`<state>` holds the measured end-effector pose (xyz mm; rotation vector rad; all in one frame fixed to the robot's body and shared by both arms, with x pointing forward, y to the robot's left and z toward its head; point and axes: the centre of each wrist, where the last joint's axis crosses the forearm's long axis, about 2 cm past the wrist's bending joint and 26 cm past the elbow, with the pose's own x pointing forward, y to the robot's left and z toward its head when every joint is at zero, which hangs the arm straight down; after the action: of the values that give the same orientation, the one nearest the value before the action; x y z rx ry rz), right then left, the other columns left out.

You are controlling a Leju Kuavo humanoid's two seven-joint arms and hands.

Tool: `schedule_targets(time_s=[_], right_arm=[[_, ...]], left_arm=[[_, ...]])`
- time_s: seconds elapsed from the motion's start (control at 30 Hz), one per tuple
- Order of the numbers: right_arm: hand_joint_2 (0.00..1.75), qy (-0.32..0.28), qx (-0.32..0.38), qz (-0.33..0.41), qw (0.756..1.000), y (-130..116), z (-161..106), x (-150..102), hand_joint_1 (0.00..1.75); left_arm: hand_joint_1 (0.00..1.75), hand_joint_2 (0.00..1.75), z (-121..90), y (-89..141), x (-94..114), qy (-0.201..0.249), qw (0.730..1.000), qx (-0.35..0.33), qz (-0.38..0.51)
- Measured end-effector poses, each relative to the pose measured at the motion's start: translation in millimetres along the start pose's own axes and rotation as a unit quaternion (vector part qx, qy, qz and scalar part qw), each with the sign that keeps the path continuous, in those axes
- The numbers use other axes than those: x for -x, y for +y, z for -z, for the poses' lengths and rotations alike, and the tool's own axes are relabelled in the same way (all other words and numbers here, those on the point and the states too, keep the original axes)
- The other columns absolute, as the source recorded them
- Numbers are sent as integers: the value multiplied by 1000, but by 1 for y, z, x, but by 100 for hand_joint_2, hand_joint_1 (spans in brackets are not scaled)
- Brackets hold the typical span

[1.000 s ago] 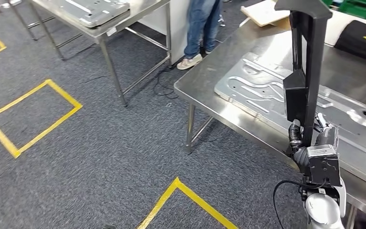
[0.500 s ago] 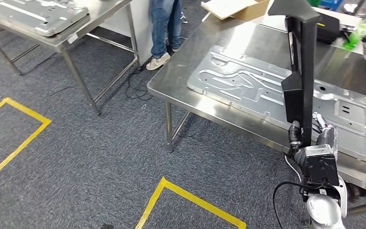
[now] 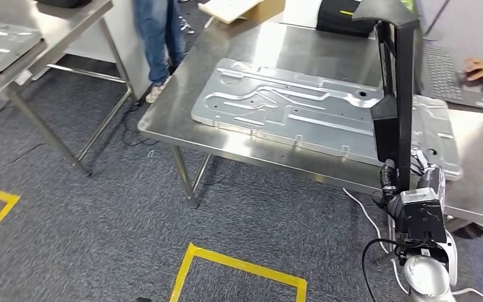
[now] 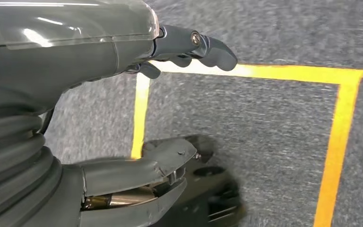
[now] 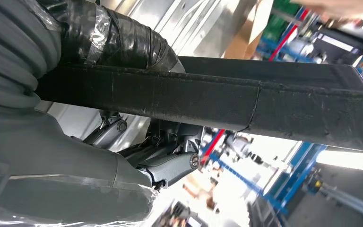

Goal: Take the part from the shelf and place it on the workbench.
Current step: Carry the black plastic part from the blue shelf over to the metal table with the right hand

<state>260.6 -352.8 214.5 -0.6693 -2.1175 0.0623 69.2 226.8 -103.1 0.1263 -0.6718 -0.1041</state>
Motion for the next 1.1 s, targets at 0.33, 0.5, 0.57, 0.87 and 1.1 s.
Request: schedule_targets(time_s=[0.33,0.5,0.57,0.87,1.1], right_arm=[[175,14,-2,-15,1000,-3,-2,5,175],[175,25,-3,-47,999,-4,-4,10,175],[175,29,-3,-59,998,-5,-4,12,175],[175,43,-5,-90,995,-9,0,19,175],[175,51,-5,-96,994,-11,-1,23,175]], left_arm=[[0,175,0,0,-1,0,1000,-1,-1],[0,175,0,0,0,0,1000,0,2],[0,175,1,0,-2,-2,1000,0,2],[0,175,1,1,-2,-1,1000,-2,4],[0,175,0,1,1,2,1000,-3,3]])
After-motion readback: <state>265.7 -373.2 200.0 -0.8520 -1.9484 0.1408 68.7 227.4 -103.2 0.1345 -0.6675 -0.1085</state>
